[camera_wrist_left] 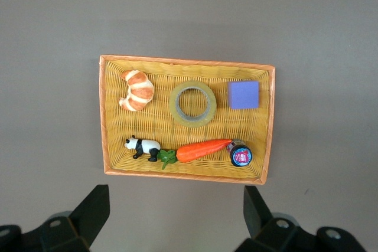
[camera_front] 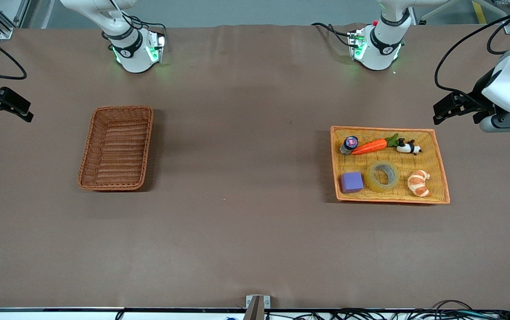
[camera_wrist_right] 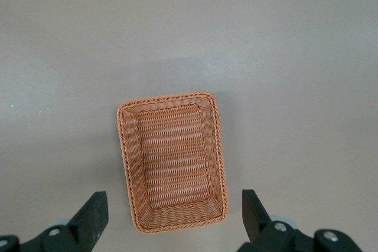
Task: Move tape to another basket
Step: 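Move the left gripper toward the yellow tray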
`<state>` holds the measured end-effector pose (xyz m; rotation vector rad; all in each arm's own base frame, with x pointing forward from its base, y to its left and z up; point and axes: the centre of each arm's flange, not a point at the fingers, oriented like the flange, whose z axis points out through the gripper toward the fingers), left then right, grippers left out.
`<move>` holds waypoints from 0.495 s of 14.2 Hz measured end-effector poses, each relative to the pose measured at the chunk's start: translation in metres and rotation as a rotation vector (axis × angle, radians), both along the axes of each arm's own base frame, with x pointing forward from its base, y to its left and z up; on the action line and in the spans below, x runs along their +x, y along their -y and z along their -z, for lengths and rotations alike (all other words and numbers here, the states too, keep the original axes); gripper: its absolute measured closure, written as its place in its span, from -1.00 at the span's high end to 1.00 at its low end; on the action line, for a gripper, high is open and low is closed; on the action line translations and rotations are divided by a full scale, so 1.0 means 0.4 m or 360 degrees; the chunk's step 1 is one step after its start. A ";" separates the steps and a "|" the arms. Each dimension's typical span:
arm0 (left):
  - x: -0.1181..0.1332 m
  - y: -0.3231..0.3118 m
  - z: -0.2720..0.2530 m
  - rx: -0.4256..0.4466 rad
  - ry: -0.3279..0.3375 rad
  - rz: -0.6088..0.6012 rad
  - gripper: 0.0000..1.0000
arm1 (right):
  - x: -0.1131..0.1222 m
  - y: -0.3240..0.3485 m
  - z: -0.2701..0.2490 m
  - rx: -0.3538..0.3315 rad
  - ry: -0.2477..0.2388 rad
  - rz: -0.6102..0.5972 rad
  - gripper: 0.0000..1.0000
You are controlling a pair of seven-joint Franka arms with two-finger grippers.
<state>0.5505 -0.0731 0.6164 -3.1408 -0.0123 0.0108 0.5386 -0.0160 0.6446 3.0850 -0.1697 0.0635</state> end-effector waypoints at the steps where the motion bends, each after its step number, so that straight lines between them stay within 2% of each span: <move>1: 0.000 0.000 0.000 0.0000 0.0000 0.0000 1.00 | 0.000 0.000 0.000 0.0000 0.0000 0.0000 1.00; 7: -0.002 -0.016 -0.008 0.0000 0.0007 -0.0021 1.00 | 0.000 0.000 0.000 0.0000 0.0000 0.0000 1.00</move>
